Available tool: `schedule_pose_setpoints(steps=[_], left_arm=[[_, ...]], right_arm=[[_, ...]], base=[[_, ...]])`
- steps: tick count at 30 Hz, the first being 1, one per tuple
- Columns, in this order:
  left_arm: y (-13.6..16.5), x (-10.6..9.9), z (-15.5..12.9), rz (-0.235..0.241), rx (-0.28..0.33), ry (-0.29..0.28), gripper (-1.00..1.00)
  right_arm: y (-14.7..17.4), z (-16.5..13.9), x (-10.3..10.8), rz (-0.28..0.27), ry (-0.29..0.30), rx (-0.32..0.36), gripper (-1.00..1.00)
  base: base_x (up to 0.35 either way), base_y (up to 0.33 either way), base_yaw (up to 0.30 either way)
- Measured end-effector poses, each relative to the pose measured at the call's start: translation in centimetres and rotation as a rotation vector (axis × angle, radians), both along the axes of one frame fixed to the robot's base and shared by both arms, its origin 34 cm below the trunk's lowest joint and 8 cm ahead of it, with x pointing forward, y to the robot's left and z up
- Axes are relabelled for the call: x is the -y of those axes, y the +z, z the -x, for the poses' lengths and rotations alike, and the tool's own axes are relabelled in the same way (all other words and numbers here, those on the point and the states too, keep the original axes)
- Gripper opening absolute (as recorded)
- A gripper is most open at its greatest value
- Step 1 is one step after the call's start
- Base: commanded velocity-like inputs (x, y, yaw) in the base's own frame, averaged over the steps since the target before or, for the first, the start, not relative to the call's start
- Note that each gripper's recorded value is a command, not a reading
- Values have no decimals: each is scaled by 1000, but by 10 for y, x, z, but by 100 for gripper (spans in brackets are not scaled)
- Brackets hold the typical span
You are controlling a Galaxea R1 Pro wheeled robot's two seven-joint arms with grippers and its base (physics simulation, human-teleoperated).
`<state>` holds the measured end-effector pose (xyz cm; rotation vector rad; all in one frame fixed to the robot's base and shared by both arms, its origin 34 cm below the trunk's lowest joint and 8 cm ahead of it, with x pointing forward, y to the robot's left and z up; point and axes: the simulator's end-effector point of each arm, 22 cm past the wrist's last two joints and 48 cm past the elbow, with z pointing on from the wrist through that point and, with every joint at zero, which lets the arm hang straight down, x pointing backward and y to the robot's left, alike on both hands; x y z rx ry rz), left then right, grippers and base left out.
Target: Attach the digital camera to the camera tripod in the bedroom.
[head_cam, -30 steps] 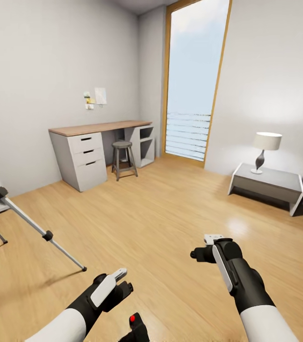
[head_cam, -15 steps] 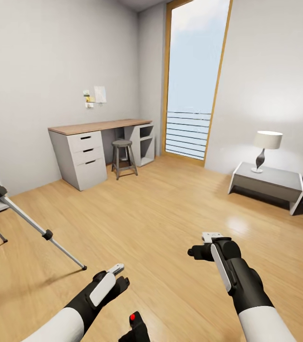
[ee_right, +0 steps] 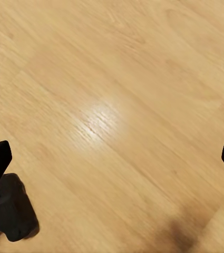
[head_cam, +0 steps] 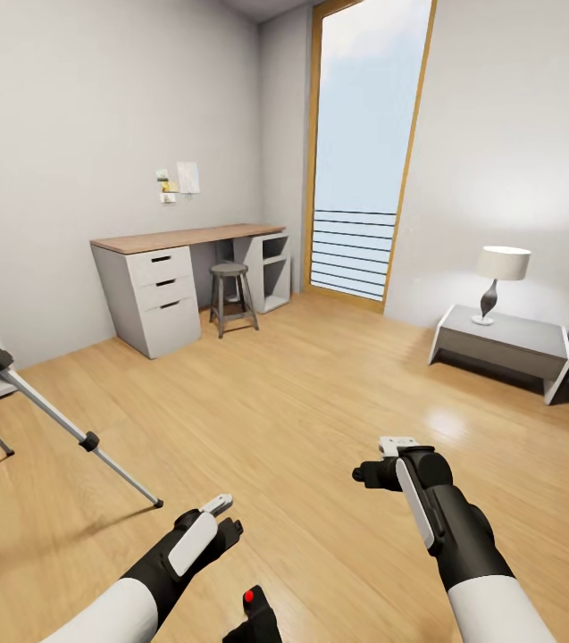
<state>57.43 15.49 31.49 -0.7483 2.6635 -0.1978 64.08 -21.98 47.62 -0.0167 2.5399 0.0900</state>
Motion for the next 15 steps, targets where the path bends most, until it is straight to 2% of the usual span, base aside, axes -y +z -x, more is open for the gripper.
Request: schedule_pose_setpoints(steps=[15], left_arm=[[-3,-2,3,2,-8,0,100]], right_arm=[[0,-1,0,-2,-2,-1,100]], base=[[-5,-3,0]])
